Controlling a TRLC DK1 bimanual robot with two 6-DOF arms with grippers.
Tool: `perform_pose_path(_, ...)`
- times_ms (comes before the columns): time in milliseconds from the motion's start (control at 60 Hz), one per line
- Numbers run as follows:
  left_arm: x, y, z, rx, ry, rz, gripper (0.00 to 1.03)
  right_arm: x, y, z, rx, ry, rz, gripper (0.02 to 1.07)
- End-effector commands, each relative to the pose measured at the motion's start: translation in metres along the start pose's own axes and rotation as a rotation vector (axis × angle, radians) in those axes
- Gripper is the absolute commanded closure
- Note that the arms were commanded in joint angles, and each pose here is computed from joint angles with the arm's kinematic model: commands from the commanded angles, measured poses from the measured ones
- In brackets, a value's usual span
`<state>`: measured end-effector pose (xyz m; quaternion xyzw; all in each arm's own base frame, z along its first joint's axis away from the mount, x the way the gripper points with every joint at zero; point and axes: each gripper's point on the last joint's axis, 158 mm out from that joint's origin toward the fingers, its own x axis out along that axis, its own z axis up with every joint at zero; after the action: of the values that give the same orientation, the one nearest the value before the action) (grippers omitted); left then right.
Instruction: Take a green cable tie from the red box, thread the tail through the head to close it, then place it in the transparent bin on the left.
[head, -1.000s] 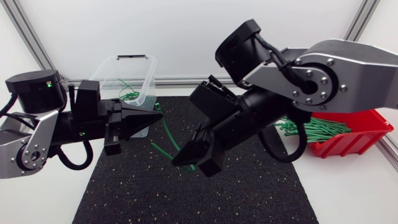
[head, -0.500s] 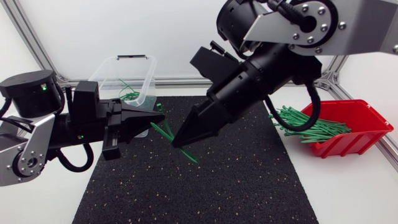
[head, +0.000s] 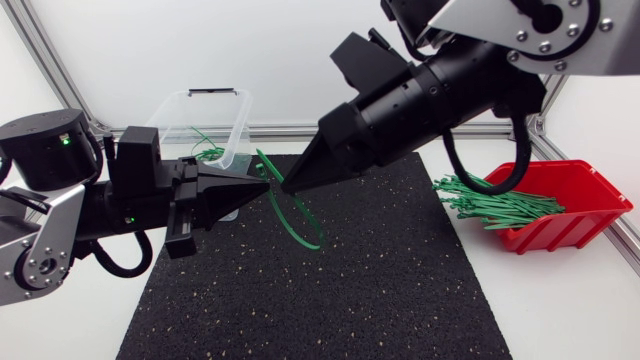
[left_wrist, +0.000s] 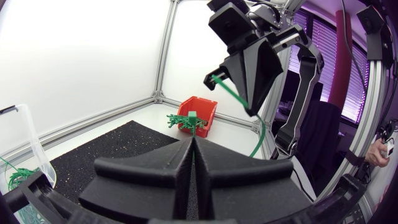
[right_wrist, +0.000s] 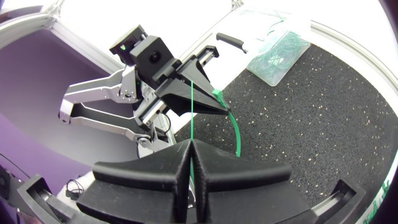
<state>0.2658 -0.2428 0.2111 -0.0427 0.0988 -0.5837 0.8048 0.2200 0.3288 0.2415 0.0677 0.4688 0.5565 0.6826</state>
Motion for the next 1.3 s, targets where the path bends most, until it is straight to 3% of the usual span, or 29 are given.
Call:
perform_pose_path(0, 0.0, -0.004, 0.007, 0.005, -0.016, -0.005, 1.0, -0.003, 0.01, -0.006, 0.097, -0.007, 0.001, 1.02)
perform_pose_path(150, 0.001, -0.005, 0.016, -0.004, -0.029, 0.002, 1.0, 0.004, 0.007, -0.019, 0.363, 0.03, -0.047, 1.02)
perform_pose_path(417, 0.005, 0.008, 0.023, -0.196, -0.026, -0.013, 1.0, 0.013, 0.023, -0.026, 0.357, 0.064, -0.037, 1.02)
perform_pose_path(633, 0.002, -0.001, 0.025, -0.273, -0.016, -0.079, 1.0, 0.008, 0.023, -0.017, 0.418, 0.037, -0.01, 1.02)
perform_pose_path(800, 0.001, -0.008, 0.024, -0.302, -0.006, -0.121, 1.0, 0.005, 0.024, -0.024, 0.493, 0.047, -0.01, 1.02)
perform_pose_path(1100, 0.0, -0.013, 0.021, -0.338, 0.012, -0.164, 1.0, 0.001, 0.029, -0.002, 0.618, -0.124, -0.002, 1.02)
perform_pose_path(1283, -0.002, -0.014, 0.02, -0.346, 0.014, -0.176, 1.0, 0.002, 0.029, -0.006, 0.738, -0.109, 0.022, 1.02)
